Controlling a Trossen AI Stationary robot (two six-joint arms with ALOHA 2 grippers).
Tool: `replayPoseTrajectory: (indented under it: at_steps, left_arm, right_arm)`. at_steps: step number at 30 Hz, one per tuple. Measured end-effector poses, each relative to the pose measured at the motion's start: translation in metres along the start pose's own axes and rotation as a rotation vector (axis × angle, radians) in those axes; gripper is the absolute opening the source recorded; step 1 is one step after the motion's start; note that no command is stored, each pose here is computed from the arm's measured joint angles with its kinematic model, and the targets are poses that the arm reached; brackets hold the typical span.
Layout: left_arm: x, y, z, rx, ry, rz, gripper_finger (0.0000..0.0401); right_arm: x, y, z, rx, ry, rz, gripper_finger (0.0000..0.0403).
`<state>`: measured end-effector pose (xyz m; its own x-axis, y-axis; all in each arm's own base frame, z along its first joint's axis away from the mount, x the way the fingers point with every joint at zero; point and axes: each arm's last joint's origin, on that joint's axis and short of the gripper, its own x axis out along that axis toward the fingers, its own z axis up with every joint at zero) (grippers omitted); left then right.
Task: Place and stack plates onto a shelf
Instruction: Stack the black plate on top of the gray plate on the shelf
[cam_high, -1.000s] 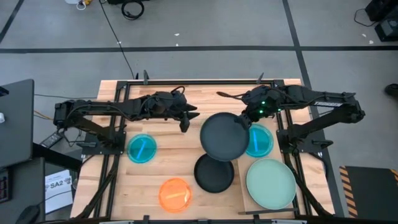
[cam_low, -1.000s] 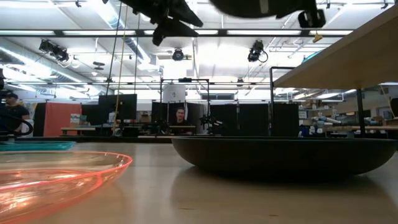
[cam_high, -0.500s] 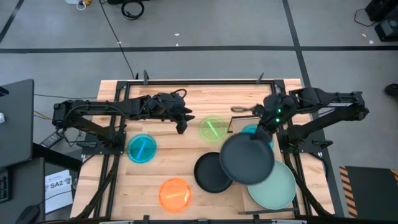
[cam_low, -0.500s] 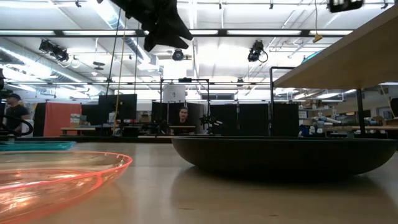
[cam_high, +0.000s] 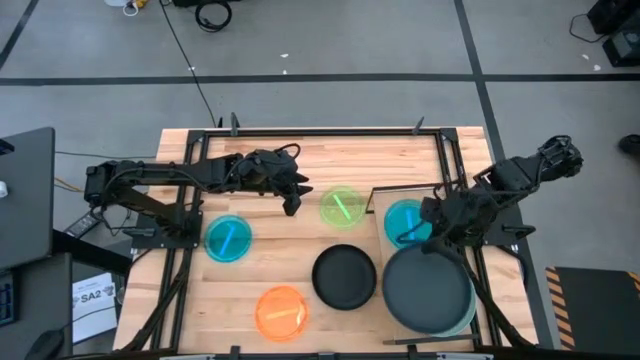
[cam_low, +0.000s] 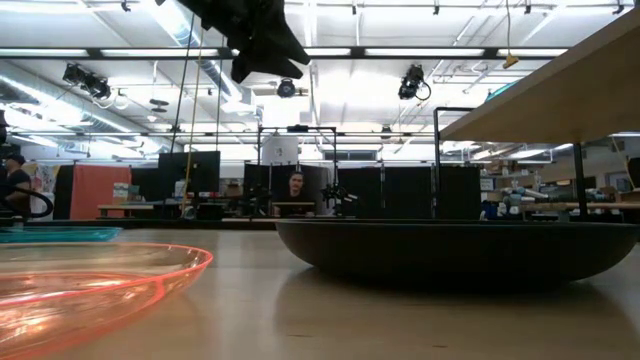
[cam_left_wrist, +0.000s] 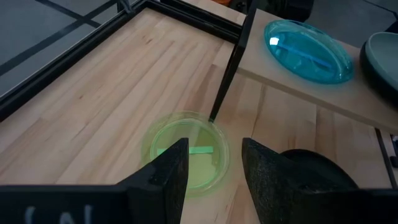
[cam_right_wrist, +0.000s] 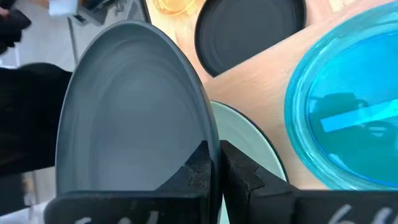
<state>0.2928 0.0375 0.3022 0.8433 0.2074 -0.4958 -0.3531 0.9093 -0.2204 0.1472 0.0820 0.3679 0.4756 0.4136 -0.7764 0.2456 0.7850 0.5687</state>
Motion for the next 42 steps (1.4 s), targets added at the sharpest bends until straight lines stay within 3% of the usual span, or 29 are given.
replayPoseTrajectory:
  at_steps: [19,34,42]
  left_arm:
    - [0.000,0.000,0.000,-0.001,0.000,0.000,0.0156]
    - [0.000,0.000,0.000,-0.001,0.001,0.000,0.0156]
    - [0.000,0.000,0.000,-0.003,0.001,0.000,0.0156]
  right_arm:
    - [0.001,0.001,-0.026,-0.123,0.036,-0.149,0.0028]
    - [0.027,-0.014,-0.038,-0.053,0.193,-0.192,0.0028]
    - [0.029,-0.014,-0.038,-0.053,0.199,-0.186,0.0029]
